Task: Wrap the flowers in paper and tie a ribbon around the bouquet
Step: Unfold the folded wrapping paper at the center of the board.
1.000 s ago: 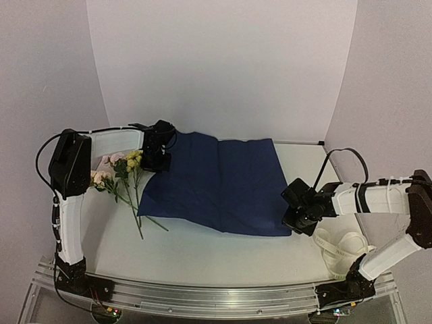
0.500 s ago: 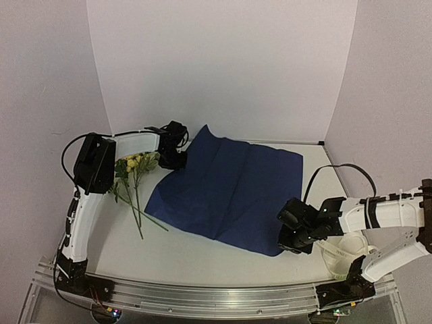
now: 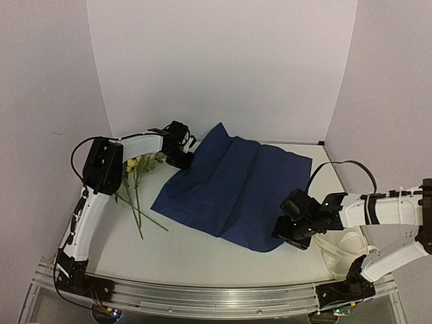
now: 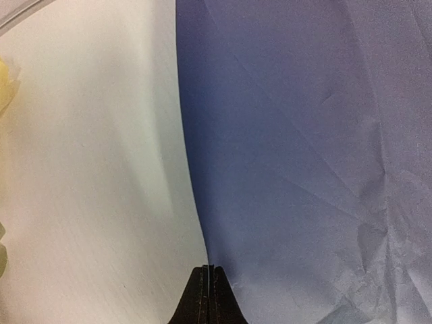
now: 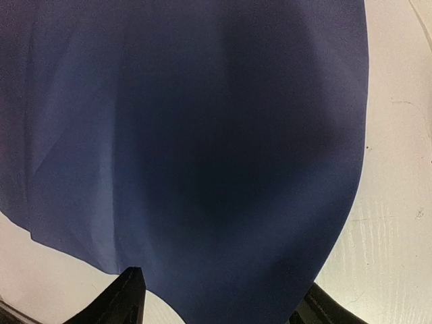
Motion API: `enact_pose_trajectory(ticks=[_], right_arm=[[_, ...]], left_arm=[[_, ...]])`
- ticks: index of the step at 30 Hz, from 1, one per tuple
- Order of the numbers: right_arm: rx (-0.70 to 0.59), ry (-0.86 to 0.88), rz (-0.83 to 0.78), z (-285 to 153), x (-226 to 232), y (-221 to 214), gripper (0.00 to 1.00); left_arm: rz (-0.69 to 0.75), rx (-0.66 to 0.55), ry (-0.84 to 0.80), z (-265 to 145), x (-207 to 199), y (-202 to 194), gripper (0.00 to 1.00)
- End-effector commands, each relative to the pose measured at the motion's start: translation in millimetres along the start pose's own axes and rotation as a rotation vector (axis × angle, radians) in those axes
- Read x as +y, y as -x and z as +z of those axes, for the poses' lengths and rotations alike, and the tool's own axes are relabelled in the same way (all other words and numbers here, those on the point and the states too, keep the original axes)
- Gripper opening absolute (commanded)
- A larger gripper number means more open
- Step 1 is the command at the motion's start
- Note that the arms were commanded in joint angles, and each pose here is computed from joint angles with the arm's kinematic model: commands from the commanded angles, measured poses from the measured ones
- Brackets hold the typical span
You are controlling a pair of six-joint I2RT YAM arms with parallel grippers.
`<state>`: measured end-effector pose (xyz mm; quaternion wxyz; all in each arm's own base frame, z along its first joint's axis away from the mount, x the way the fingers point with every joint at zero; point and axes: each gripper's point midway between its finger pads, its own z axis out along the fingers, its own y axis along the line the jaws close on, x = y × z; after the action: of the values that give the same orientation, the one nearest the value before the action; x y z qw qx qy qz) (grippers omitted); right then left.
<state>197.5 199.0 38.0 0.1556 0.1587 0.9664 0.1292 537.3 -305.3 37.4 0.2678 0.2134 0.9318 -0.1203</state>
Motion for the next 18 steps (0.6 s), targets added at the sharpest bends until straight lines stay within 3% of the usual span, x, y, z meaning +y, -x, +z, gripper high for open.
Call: enact_pose_trajectory(ticks=[1,8,11,16,18], right_arm=[[0.011,-0.001,-0.017,4,-5,-2,0.7],[-0.027,0.004,0.0,-2,-18,-1,0.84],[-0.017,-0.004,-0.013,0,-19,-3,0.84],[0.001,-0.011,-0.036,6,-11,-3,0.73],[-0.002,-0.041,-0.027,9,-19,-4,0.75]], left_arm=[[0.053,-0.08,-0.035,-9,0,29,0.0],[0.112,-0.061,-0.008,-5,8,23,0.0],[0.138,-0.069,-0.023,-9,9,26,0.0],[0.159,-0.069,-0.038,-11,10,28,0.0],[0.172,-0.062,-0.046,-10,10,26,0.0]])
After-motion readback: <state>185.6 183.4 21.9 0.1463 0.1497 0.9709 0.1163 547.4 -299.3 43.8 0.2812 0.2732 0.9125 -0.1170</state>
